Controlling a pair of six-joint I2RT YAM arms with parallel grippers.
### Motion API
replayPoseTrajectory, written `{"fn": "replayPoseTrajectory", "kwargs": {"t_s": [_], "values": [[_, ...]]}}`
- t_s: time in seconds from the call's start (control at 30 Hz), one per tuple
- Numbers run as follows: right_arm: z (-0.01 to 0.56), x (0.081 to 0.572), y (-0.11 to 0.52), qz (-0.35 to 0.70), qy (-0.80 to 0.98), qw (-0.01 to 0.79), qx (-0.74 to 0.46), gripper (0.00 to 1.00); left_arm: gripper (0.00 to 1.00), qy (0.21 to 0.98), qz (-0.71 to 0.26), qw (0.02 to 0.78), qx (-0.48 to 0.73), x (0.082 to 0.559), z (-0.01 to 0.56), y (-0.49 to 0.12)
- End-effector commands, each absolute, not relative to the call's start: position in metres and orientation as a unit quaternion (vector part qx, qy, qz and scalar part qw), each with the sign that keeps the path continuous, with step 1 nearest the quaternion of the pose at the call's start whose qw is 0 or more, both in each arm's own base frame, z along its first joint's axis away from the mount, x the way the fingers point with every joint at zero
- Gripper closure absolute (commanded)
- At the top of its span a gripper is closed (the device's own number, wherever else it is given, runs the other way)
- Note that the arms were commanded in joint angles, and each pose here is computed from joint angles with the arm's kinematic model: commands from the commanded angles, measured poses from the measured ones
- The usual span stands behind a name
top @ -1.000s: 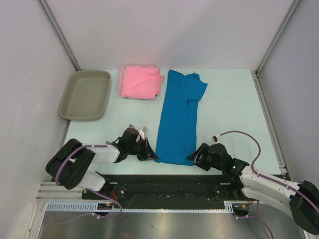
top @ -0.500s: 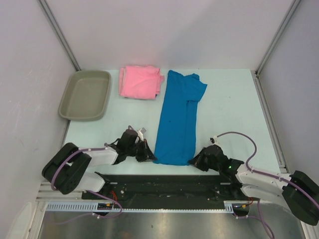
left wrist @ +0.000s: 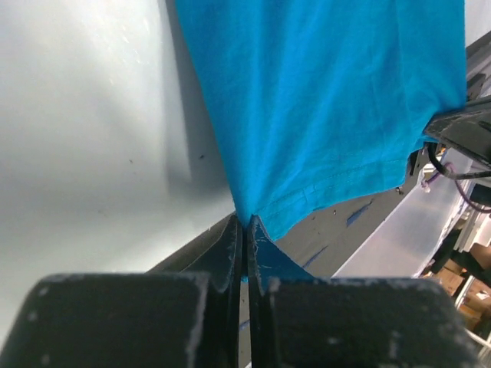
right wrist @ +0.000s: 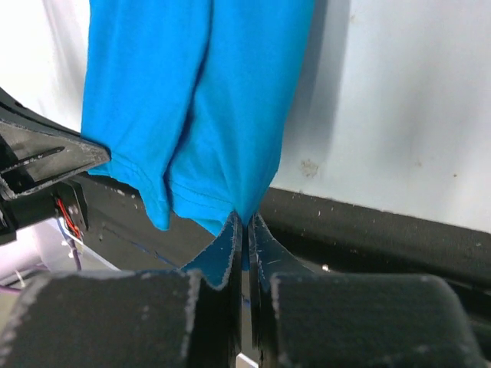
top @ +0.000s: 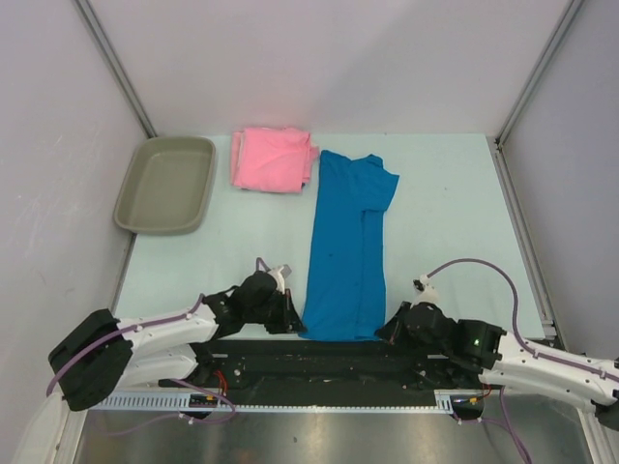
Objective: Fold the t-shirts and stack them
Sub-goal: Fold the tshirt
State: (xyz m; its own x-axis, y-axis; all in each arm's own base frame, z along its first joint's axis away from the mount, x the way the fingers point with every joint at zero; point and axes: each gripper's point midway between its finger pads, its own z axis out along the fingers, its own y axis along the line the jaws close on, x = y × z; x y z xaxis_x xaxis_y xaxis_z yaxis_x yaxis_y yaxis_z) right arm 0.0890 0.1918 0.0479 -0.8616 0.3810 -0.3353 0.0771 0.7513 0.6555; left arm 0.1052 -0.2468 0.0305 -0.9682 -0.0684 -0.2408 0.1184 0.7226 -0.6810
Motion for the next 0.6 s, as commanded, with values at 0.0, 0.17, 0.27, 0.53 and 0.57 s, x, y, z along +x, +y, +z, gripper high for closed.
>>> {"fn": "replayPoseTrajectory", "kwargs": {"t_s": [0.0, 0.17, 0.27, 0.53, 0.57], "values": [[0.076, 0.094, 0.186, 0.311, 0.901, 0.273, 0.127, 1.0, 1.0, 0.92, -0.368, 0.136, -0.004, 0.106, 0.044, -0.256], [0.104, 0.112, 0.194, 0.294, 0.892, 0.325, 0.107, 1.0, 1.0, 0.918, -0.357, 0.171, 0.028, 0.132, 0.08, -0.276], [0.115, 0.124, 0.195, 0.282, 0.886, 0.354, 0.1, 1.0, 1.0, 0.918, -0.348, 0.187, 0.042, 0.146, 0.093, -0.286], [0.121, 0.165, 0.172, 0.26, 0.882, 0.373, 0.122, 1.0, 1.0, 0.919, -0.341, 0.194, 0.04, 0.167, 0.099, -0.296], [0.121, 0.171, 0.169, 0.258, 0.881, 0.375, 0.127, 1.0, 1.0, 0.92, -0.34, 0.191, 0.037, 0.171, 0.097, -0.297]]}}
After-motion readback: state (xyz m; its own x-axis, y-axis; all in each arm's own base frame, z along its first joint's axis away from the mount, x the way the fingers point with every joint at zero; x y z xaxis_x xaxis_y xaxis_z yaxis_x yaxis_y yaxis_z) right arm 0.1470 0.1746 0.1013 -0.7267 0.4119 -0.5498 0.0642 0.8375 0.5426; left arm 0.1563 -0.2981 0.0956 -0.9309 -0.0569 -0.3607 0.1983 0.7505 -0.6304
